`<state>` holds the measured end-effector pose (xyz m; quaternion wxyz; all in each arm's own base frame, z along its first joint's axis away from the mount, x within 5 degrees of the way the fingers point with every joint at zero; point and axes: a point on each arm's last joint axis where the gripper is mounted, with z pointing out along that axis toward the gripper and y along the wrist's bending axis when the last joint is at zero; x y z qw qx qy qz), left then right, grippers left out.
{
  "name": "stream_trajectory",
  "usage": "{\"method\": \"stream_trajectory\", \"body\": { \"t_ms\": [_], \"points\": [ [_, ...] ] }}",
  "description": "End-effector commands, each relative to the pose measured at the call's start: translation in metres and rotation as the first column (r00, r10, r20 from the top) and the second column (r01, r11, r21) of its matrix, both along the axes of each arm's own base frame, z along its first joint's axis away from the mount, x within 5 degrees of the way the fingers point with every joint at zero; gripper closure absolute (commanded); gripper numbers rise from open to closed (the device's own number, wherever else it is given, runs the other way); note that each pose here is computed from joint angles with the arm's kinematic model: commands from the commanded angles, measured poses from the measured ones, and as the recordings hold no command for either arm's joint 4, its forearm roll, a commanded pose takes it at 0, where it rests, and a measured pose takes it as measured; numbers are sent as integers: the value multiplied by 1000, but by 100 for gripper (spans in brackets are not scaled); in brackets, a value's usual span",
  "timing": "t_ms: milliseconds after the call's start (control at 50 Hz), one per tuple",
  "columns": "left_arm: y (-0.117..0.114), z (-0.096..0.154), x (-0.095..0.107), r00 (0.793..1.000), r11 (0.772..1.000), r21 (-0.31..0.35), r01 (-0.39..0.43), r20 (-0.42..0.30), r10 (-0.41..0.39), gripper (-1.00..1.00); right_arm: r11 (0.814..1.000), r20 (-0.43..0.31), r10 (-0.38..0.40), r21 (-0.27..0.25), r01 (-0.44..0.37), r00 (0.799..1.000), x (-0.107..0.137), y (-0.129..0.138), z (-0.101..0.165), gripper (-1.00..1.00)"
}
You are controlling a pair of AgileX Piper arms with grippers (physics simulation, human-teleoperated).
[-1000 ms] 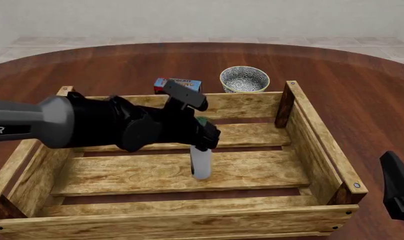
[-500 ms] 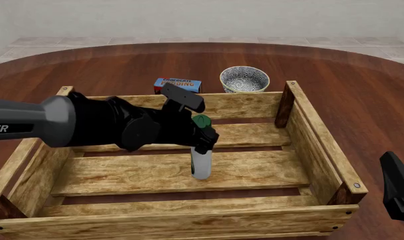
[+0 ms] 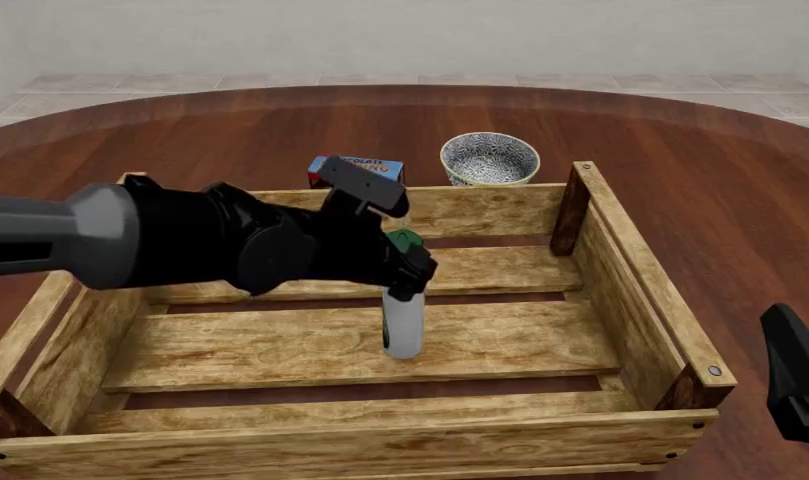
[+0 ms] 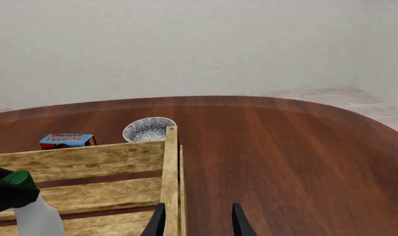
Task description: Pick up the salad dressing and put it in the tray.
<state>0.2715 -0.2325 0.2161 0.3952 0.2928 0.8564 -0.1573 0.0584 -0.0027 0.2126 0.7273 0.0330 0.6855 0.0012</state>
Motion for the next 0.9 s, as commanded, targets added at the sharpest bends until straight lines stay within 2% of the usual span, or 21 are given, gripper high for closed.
{"method": "stream_trajectory", "body": {
  "t_ms": [20, 420, 900],
  "points": [
    [0, 5, -1, 1000, 1000, -1, 7, 8, -7, -100, 1000, 0, 0, -1, 0, 1000, 0, 0, 0, -100],
    [-5, 11, -4, 999, 1000, 0, 27, 18, -27, -100, 1000, 1, -2, 1, 2, 1000, 0, 0, 1, -100],
    [-3, 33, -5, 998, 999, -1, 40, 48, -40, -100, 1000, 2, -2, -1, 2, 1000, -1, 0, 1, -100]
  ]
}}
